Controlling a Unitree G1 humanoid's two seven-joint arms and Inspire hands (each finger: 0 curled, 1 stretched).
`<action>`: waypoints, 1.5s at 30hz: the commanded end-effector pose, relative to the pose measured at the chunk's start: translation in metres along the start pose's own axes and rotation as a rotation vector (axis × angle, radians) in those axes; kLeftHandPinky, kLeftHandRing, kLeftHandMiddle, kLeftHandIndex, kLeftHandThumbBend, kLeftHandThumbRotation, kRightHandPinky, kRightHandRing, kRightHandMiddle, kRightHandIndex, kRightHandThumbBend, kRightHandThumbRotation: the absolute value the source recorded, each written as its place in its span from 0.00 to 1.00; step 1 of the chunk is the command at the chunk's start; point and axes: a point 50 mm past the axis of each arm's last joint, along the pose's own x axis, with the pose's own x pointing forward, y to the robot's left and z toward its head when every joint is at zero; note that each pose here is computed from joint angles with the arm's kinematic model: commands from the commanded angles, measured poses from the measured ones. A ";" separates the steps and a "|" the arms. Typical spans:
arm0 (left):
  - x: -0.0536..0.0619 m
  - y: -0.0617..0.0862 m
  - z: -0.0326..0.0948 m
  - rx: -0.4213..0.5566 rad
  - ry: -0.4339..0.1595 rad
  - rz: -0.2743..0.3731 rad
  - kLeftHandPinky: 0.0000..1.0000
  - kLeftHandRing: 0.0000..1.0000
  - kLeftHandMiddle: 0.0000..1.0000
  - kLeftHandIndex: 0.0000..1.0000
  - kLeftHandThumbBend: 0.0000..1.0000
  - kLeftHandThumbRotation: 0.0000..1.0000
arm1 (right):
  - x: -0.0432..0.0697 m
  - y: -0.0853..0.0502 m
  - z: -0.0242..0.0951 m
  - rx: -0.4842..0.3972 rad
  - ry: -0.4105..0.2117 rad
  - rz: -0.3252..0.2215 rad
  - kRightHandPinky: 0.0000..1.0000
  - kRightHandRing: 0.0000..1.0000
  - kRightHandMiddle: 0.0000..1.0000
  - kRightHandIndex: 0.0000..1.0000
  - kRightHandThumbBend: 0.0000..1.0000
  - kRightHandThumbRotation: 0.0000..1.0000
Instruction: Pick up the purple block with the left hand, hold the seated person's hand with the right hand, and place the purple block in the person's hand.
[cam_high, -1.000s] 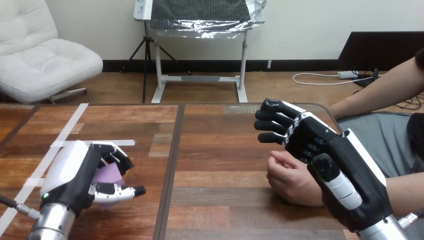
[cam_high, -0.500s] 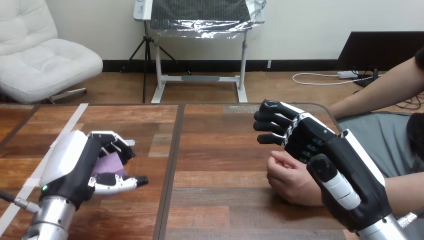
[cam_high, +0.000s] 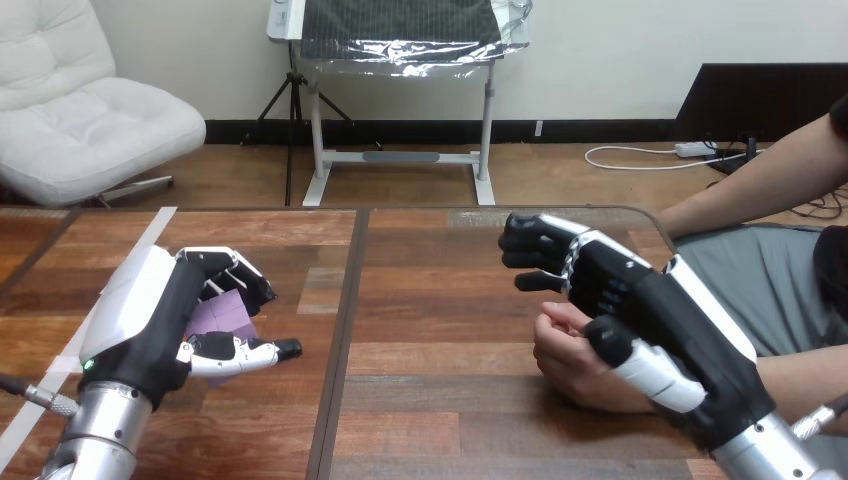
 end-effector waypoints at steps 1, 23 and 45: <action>0.007 0.013 0.016 -0.023 -0.070 0.066 0.32 0.36 0.42 0.44 0.71 0.00 | 0.012 -0.024 0.008 -0.137 -0.043 -0.023 0.81 0.85 0.87 0.86 0.90 0.80; 0.004 0.017 0.021 -0.041 -0.084 0.077 0.32 0.36 0.42 0.44 0.71 0.00 | 0.020 -0.070 0.002 -0.453 0.073 0.006 0.74 0.83 0.88 0.88 0.90 0.72; 0.003 0.017 0.021 -0.048 -0.081 0.079 0.32 0.36 0.42 0.44 0.70 0.00 | 0.014 -0.098 -0.001 -0.601 0.216 -0.006 0.70 0.83 0.88 0.90 0.90 0.63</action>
